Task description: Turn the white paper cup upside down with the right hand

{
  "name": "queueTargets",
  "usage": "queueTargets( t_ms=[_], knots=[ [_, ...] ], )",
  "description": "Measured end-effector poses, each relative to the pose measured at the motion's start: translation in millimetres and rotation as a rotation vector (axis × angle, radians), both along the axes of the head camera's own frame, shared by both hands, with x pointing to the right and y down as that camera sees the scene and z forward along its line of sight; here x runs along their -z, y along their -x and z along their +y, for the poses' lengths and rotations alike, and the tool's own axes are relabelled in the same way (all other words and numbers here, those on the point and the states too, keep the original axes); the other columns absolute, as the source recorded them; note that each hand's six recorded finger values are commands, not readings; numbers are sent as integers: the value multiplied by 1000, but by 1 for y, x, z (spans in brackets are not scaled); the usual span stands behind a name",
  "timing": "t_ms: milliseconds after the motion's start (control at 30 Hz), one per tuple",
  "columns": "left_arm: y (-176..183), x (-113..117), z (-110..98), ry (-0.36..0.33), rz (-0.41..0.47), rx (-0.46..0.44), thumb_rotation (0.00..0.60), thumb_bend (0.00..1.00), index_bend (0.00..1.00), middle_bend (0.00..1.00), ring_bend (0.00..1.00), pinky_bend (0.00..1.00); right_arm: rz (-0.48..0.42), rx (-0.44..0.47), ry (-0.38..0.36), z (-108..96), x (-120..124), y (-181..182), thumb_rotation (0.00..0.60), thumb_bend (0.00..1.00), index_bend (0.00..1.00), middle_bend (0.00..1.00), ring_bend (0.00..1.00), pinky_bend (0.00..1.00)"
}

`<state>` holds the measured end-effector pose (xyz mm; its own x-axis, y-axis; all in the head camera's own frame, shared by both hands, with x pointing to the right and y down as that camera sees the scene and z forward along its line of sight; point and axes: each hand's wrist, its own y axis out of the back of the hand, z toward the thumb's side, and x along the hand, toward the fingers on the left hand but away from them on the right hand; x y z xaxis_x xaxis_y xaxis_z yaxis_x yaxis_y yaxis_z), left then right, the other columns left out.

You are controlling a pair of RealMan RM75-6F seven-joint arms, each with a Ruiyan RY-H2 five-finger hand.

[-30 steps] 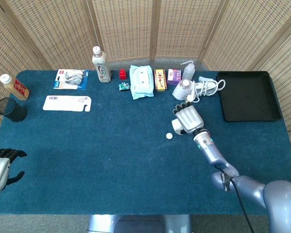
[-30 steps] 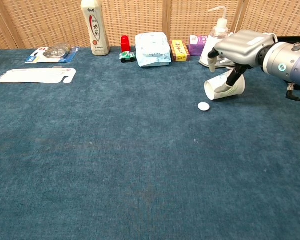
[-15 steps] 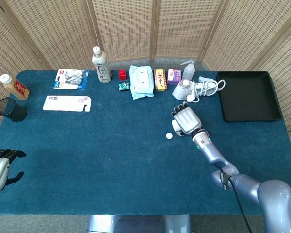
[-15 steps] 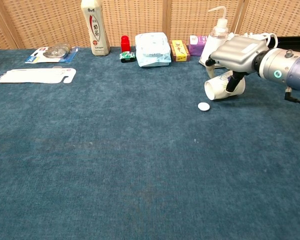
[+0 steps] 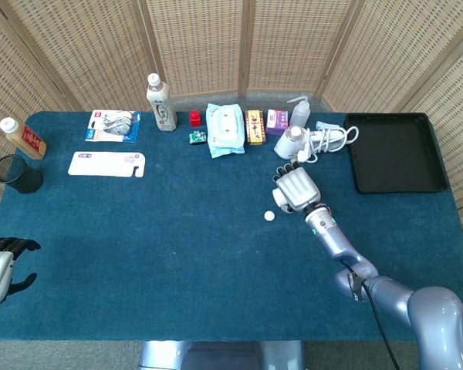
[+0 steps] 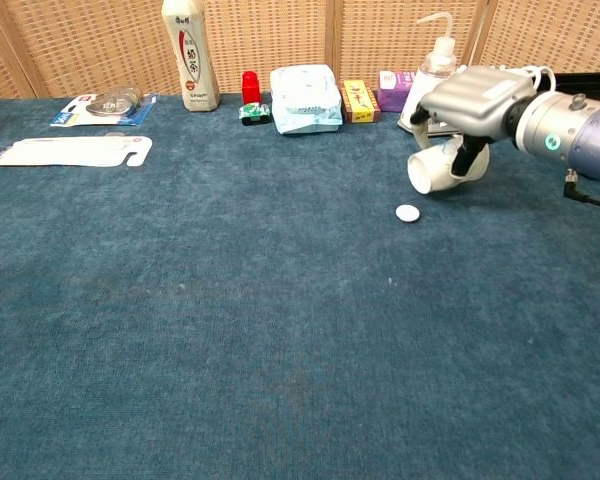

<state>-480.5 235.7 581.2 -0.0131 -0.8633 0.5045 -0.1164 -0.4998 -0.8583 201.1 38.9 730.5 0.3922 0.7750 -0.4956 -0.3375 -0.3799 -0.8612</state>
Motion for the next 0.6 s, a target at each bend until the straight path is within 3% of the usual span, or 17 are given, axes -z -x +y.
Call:
queueTargets(
  t_ms=[233, 433, 600],
  knots=[
    [-1, 0, 0, -1, -1, -2, 600, 204, 367, 403, 273, 200, -276, -246, 124, -5, 17, 2, 466, 219, 499, 325, 305, 184],
    [-3, 1, -1, 0, 0, -9, 600, 205, 368, 403, 273, 200, -522, -469, 341, 6, 26, 5, 467, 215, 499, 325, 304, 183],
    [-2, 3, -2, -4, -2, -10, 600, 205, 367, 403, 273, 200, -631, -571, 458, 12, 28, 5, 466, 215, 499, 325, 302, 179]
  ],
)
